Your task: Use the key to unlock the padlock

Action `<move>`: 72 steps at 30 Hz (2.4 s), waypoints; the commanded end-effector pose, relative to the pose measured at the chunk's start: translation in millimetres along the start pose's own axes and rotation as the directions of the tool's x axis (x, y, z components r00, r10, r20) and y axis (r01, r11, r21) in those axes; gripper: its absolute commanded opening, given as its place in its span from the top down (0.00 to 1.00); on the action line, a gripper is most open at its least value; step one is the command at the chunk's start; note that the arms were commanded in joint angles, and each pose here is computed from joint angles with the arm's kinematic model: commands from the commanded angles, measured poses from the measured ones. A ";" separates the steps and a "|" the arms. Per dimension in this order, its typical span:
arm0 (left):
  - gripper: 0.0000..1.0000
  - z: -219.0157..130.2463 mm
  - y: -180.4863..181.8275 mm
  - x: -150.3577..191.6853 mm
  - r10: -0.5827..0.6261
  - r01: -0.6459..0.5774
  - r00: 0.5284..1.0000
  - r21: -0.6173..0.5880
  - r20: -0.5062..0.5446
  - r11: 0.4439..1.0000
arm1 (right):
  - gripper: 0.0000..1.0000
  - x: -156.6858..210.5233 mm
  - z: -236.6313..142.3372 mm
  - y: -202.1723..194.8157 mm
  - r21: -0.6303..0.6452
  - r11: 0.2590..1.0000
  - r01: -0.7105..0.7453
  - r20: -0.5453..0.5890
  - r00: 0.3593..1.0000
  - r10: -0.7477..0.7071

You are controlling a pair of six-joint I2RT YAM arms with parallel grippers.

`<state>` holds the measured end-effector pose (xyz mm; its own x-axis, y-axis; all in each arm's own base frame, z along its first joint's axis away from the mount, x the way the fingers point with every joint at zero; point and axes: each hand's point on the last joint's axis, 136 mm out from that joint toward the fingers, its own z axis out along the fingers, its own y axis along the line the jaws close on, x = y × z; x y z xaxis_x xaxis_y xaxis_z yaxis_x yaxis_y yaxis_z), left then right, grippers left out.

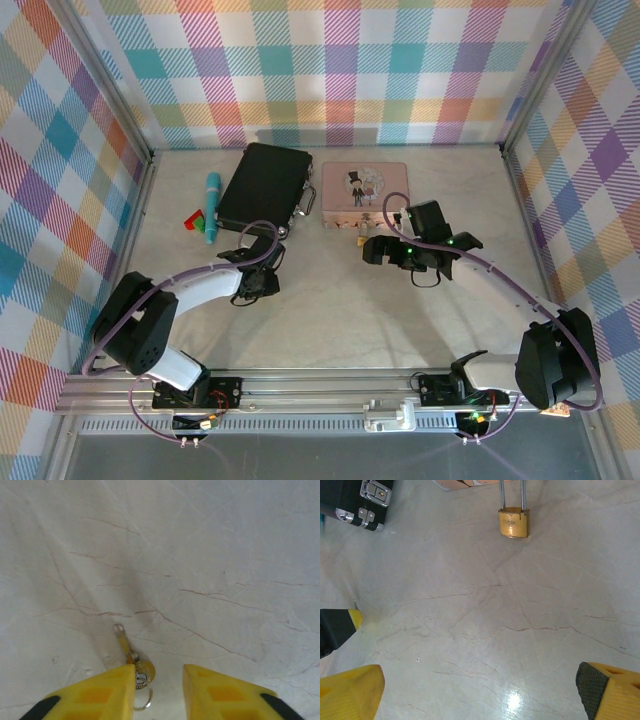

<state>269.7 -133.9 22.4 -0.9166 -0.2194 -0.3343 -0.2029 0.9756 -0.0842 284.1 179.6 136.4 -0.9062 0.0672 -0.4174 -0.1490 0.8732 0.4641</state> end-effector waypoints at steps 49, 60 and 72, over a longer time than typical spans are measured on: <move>0.12 -66.4 -10.8 -68.1 -0.322 0.240 0.923 0.336 0.212 0.911 | 0.60 71.6 127.1 101.2 0.112 0.990 0.082 -0.216 0.975 -0.057; 0.07 -61.3 -1.7 -63.4 -0.324 0.241 0.916 0.324 0.235 0.915 | 0.71 83.0 154.1 99.9 0.141 0.987 0.077 -0.263 0.964 -0.037; 0.06 -67.6 -17.0 -61.3 -0.307 0.219 0.933 0.383 0.186 0.898 | 1.00 93.3 162.7 93.6 0.150 0.986 0.075 -0.288 0.957 -0.029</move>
<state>304.0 -130.1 98.9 -0.7206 -0.5127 -0.4668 -0.2842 0.8324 -0.4757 258.0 352.6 25.3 -0.9709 -0.0941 -0.2202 -0.1662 0.9268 0.3368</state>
